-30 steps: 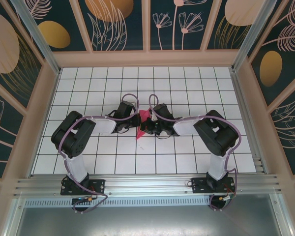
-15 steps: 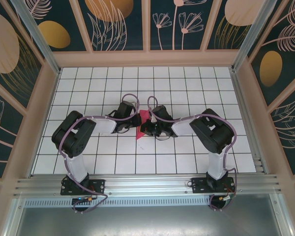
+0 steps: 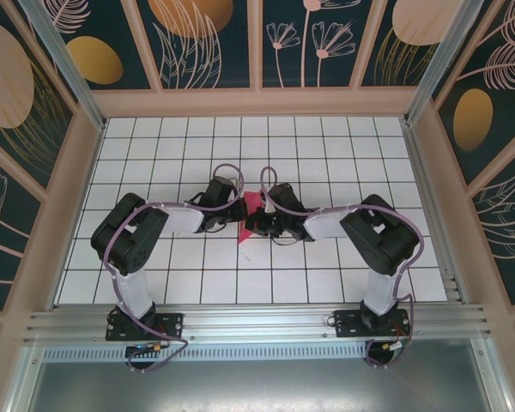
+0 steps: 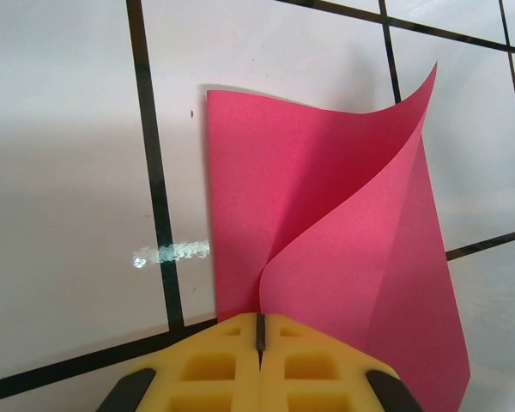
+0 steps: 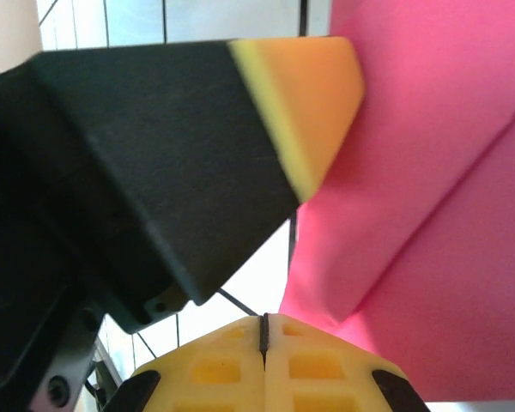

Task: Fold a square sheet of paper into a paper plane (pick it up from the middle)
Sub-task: Fourth fold the wing at the center of the table.

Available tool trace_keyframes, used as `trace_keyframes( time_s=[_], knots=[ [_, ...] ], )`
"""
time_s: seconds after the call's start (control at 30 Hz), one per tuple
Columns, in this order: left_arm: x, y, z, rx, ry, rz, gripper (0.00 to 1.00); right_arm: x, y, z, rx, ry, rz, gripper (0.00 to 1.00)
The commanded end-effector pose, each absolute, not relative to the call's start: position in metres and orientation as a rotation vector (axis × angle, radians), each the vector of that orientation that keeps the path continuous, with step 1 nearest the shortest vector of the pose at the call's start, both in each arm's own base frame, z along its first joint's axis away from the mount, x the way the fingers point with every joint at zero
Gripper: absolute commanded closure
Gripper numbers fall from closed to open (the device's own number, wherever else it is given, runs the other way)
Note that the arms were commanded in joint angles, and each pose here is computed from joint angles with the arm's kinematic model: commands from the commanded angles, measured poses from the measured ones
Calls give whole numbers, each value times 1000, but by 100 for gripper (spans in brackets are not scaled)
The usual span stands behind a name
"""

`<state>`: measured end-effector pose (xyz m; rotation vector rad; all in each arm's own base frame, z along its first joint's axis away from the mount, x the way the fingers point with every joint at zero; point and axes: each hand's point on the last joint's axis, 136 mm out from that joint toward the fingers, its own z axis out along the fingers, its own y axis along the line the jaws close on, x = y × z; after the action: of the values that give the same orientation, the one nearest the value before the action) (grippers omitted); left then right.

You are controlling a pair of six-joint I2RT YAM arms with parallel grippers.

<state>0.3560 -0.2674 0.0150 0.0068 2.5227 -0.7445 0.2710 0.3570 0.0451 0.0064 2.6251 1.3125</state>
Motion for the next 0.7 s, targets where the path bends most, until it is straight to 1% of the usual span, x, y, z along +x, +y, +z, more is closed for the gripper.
trace_keyframes(
  time_s=[0.0,0.2,0.27,0.43,0.53,0.67],
  knots=[
    [338,-250,-24,-35,2647,-634,100,261,364,46,-16,2622,1357,96],
    [338,-251,-22,-34,2645,-639,100,262,368,30,1,2663,1327,96],
    [338,-252,-22,-34,2644,-641,100,261,366,17,15,2704,1281,97],
    [337,-251,-24,-39,2650,-638,100,255,364,-3,30,2745,1285,97],
    [337,-250,-25,-39,2651,-635,100,255,363,-2,30,2748,1267,97],
    [336,-249,-25,-40,2652,-628,100,259,363,22,-16,2710,1244,96]
  ],
)
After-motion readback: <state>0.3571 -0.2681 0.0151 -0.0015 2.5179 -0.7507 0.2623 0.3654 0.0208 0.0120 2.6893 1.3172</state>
